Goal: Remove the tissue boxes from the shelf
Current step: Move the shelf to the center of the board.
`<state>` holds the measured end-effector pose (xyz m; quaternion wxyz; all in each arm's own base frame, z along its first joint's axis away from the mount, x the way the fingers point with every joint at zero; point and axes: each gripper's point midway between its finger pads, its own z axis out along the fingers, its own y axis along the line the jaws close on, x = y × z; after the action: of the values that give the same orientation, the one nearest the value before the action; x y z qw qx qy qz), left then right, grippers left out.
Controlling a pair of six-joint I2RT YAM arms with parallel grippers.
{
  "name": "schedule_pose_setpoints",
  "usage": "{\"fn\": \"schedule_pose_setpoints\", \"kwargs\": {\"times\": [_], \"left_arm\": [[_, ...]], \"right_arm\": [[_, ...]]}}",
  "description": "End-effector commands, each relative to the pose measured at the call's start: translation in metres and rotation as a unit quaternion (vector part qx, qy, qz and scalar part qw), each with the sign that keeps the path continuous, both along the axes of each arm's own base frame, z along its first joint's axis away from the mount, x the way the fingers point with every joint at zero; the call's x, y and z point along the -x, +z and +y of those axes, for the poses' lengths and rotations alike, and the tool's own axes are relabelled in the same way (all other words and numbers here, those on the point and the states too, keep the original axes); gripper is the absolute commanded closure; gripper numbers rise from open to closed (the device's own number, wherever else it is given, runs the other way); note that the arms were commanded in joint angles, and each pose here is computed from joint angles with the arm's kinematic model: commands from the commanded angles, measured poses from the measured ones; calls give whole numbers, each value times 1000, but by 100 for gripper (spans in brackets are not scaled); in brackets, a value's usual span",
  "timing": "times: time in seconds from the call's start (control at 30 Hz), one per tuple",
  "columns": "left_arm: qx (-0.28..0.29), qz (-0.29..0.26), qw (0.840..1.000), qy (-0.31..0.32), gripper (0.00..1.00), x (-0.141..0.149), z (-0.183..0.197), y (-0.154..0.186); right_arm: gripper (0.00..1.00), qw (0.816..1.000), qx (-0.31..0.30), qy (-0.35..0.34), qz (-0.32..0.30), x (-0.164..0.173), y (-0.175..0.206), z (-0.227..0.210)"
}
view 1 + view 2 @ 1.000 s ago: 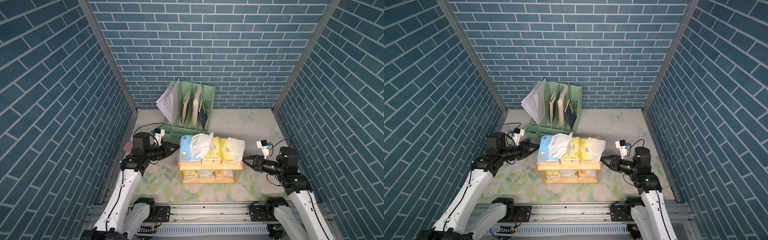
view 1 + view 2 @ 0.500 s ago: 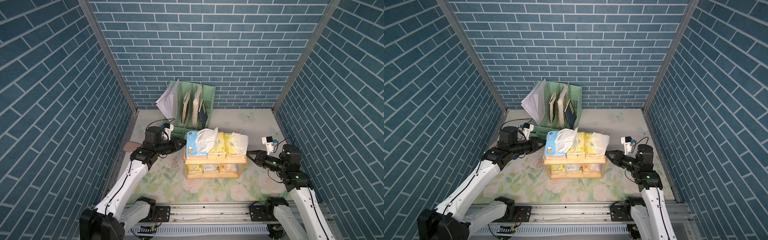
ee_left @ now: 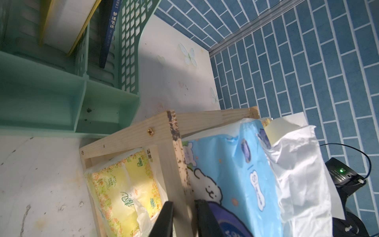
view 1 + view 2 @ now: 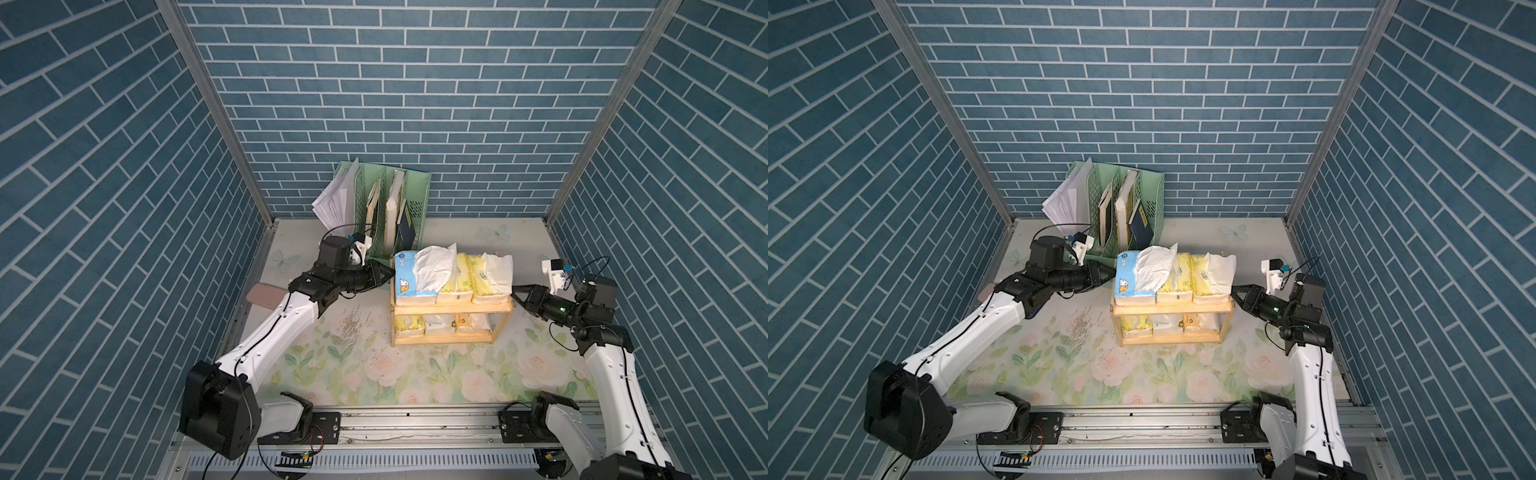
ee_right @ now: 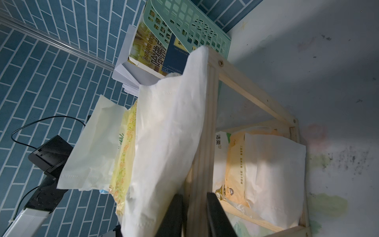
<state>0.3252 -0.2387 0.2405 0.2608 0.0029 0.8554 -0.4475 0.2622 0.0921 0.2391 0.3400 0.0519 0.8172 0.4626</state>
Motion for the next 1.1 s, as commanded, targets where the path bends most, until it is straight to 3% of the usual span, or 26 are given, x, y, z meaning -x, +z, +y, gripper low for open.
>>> {"fn": "schedule_pose_setpoints", "kwargs": {"times": [0.0,0.47,0.8,1.07], "left_arm": [[3,-32,999,-15,75,-12,-15,10],[4,-60,998,-23,75,-69,-42,15],[-7,-72,997,-12,75,-93,-46,13],[-13,-71,997,-7,72,-89,-41,11]], "right_arm": [[76,999,5,33,-34,-1,12,6],[76,998,24,27,-59,-30,11,-3],[75,996,42,17,-76,-56,10,-15],[69,994,73,-3,-76,-46,7,-23]]}}
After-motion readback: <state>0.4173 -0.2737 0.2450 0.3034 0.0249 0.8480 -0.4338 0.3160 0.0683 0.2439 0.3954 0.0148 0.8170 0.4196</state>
